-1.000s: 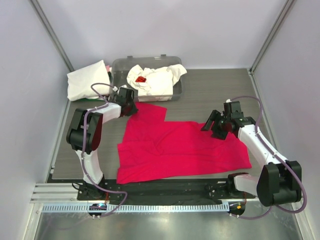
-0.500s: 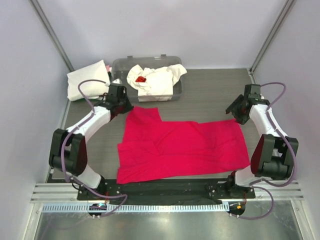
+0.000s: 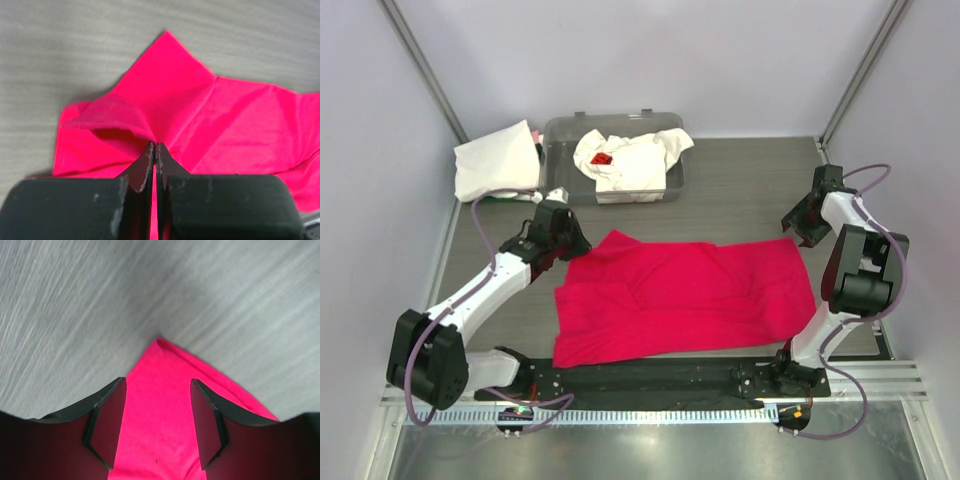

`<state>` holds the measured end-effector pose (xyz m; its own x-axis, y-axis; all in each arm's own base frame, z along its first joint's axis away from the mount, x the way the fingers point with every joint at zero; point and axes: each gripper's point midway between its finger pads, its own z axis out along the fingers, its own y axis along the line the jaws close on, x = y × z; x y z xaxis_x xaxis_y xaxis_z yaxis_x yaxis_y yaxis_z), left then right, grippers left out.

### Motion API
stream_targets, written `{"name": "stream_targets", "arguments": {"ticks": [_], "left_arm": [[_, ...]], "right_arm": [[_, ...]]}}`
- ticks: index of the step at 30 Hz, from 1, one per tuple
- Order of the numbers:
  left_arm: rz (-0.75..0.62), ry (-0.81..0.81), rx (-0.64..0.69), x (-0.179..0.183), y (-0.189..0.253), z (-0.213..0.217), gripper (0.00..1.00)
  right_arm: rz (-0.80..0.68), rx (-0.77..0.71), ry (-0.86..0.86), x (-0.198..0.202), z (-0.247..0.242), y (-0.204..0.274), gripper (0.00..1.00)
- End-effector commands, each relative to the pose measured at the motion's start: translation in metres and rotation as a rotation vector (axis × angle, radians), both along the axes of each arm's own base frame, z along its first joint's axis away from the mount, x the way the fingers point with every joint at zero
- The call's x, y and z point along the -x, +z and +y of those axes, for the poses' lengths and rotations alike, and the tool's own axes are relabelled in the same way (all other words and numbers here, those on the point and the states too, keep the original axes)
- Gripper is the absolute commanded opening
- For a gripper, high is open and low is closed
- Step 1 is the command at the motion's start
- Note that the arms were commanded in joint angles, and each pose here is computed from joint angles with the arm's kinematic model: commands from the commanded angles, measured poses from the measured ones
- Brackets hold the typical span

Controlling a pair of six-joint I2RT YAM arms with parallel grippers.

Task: Fold and stack the t-shirts
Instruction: Fold the tshirt

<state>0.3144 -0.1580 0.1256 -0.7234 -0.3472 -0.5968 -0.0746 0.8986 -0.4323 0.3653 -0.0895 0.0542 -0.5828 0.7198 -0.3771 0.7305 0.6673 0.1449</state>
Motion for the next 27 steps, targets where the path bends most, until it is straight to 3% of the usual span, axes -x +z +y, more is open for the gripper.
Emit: {"name": "stream_targets", "arguments": {"ticks": [1,13,27], "left_arm": [[-0.001,0.012,0.022,0.011,0.000,0.001,0.00],[0.028,0.005,0.016,0.021,-0.013,0.003,0.00],[0.021,0.009,0.011,0.021,-0.011,0.004,0.00]], "right_arm": [[-0.042,0.025,-0.002,-0.023,-0.008,0.003,0.59],[-0.003,-0.016,0.011,-0.035,-0.004,-0.029,0.48],[0.015,-0.026,0.039,-0.034,0.004,-0.034,0.15]]}}
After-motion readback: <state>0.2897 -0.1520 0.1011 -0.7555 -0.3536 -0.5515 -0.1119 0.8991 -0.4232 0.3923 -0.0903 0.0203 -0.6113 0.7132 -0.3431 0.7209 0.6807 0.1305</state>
